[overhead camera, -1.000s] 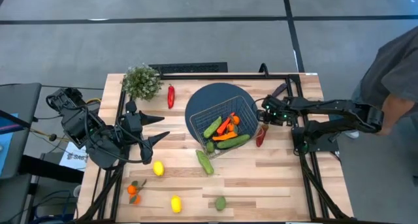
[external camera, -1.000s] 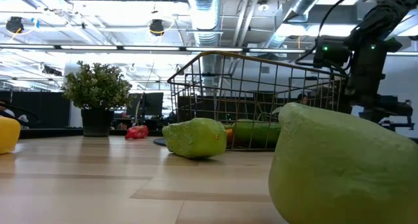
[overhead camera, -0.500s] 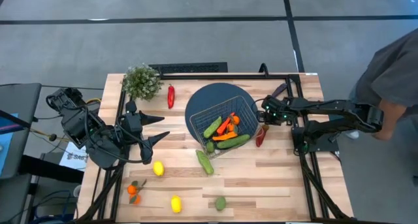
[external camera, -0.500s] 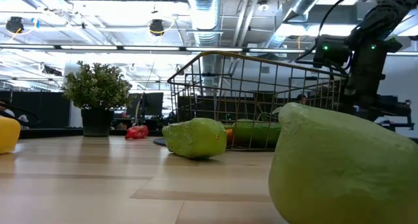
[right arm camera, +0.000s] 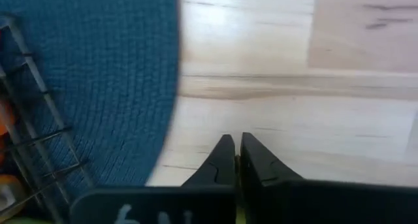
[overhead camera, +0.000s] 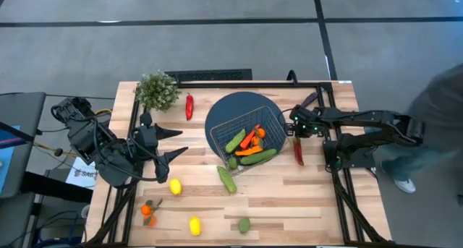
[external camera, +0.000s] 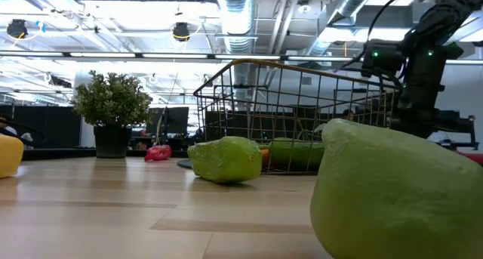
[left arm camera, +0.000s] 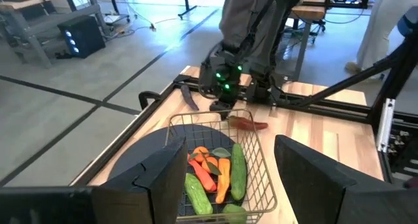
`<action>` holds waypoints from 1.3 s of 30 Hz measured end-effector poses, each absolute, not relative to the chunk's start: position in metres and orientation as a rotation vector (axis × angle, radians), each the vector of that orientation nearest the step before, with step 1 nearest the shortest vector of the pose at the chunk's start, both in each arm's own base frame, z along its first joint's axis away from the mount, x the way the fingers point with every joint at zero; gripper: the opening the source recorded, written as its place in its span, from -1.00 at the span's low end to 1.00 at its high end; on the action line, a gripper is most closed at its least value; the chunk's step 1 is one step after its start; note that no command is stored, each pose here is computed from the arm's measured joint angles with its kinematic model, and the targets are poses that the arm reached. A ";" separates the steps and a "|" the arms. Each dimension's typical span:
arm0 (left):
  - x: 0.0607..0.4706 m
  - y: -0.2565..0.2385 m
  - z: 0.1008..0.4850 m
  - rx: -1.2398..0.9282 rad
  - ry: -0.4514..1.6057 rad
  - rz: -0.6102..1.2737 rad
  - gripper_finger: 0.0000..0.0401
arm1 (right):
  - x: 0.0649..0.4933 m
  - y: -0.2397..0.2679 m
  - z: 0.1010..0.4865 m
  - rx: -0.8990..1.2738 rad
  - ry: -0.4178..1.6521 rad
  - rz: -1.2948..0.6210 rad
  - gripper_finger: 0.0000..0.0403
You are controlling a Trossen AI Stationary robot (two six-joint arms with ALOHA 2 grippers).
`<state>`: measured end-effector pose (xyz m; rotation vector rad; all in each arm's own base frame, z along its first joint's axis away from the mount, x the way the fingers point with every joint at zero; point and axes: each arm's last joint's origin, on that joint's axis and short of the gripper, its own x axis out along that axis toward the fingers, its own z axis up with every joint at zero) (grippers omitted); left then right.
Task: Build produce basket
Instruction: Put the dark red chili pepper into the wire basket
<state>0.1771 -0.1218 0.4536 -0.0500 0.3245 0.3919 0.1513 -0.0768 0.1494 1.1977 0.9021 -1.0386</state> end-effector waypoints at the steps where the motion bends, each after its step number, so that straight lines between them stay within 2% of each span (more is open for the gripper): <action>1: 0.177 -0.122 0.454 -0.053 0.328 0.385 0.09 | 0.152 -0.077 0.154 1.186 0.904 -1.030 -0.97; 5: 0.177 -0.122 0.453 -0.060 0.333 0.377 0.09 | 0.156 -0.081 0.185 1.113 0.905 -1.009 -0.98; 9: 0.177 -0.122 0.453 -0.061 0.333 0.376 0.09 | 0.155 -0.082 0.232 1.010 0.892 -1.035 -0.98; 14: 0.177 -0.122 0.453 -0.061 0.334 0.375 0.09 | 0.156 -0.077 0.301 0.893 0.740 -1.028 -0.98; 19: 0.177 -0.122 0.452 -0.057 0.341 0.377 0.09 | 0.179 -0.061 0.363 0.751 0.455 -0.760 -0.99; 23: 0.176 -0.121 0.452 -0.058 0.343 0.385 0.09 | 0.206 -0.042 0.388 0.629 0.315 -0.537 -0.99; 28: 0.176 -0.121 0.452 -0.063 0.340 0.387 0.09 | 0.239 -0.022 0.376 0.558 0.384 -0.417 -0.99; 32: 0.176 -0.121 0.452 -0.063 0.340 0.388 0.09 | 0.268 -0.017 0.344 0.532 0.557 -0.441 -0.99; 39: 0.176 -0.121 0.452 -0.067 0.340 0.389 0.09 | 0.312 -0.028 0.291 0.483 0.737 -0.483 -0.99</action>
